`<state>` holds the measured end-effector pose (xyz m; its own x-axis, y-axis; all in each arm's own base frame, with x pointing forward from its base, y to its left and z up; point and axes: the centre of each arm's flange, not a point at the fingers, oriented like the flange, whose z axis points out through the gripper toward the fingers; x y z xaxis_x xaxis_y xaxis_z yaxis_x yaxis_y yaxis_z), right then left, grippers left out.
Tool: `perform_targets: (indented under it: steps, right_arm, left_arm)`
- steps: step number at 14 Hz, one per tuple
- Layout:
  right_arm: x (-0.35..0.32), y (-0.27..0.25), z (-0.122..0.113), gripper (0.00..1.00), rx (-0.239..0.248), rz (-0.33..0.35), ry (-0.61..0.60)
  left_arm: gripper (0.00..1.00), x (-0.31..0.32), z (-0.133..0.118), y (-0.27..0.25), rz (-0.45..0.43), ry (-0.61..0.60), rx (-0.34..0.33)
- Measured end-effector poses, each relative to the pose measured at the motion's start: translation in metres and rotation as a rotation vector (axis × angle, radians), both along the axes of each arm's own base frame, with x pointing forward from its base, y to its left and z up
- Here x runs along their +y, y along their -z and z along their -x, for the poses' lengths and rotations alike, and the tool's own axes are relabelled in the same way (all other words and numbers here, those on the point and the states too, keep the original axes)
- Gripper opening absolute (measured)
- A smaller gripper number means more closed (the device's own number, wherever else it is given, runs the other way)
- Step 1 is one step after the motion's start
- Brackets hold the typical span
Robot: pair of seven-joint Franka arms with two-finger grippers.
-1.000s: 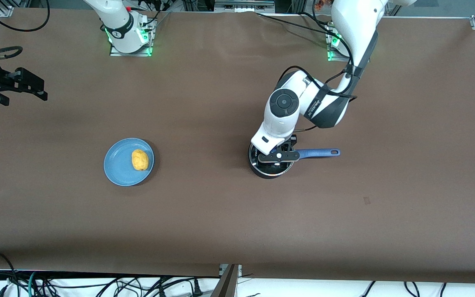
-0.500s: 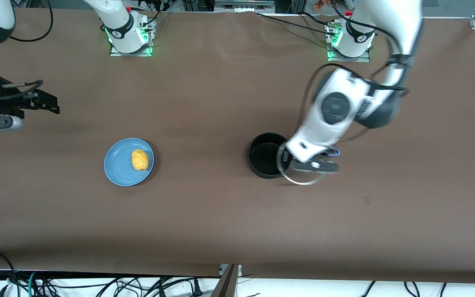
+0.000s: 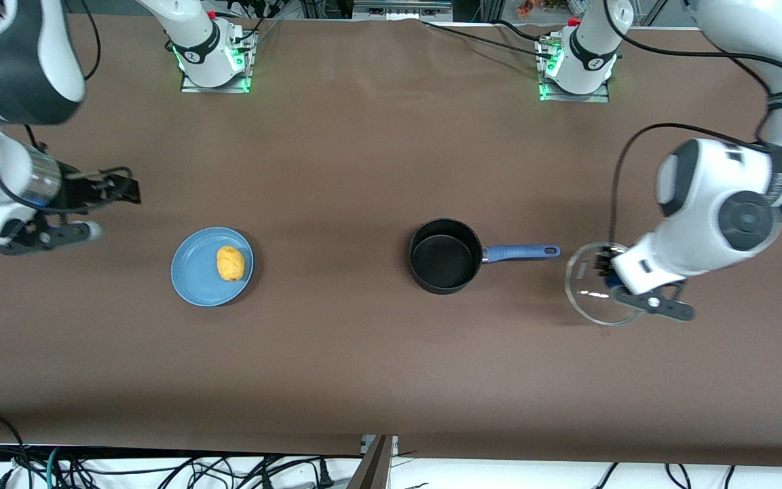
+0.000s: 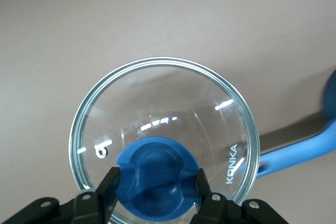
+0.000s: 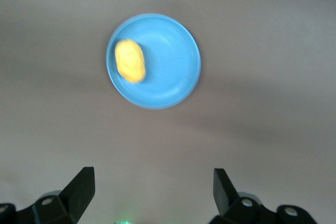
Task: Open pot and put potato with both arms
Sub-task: 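Lift the lid away with the left gripper while the right gripper reaches the potato, then set the lid down with the left gripper while the right gripper grasps the potato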
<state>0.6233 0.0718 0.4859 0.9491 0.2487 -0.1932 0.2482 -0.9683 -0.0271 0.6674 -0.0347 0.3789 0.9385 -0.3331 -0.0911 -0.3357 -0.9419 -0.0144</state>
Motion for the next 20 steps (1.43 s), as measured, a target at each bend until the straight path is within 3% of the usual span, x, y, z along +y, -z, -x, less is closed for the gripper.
perform_targets:
  steps: [3, 7, 10, 13, 20]
  right_arm:
    - [0.059, 0.07, -0.021, 1.0, -0.015, 0.001, -0.041]
    - [0.095, 0.159, -0.039, 1.0, -0.028, -0.007, -0.073]
    - [0.101, 0.184, -0.047, 1.0, -0.061, -0.024, -0.068]
    - [0.081, 0.212, -0.058, 1.0, -0.087, -0.037, -0.022]
    - [0.072, 0.272, -0.041, 0.99, -0.003, -0.027, 0.018]
  left_arm:
    - [0.61, 0.072, 0.008, 0.021, 0.015, 0.044, 0.026]
    - [0.61, 0.119, 0.03, 0.086, 0.014, 0.071, -0.04]
    - [0.61, 0.142, 0.051, 0.133, 0.015, 0.066, -0.048]
    - [0.61, 0.155, 0.055, 0.149, 0.013, 0.06, -0.04]
    - [0.63, 0.16, 0.054, 0.168, 0.022, 0.04, -0.053]
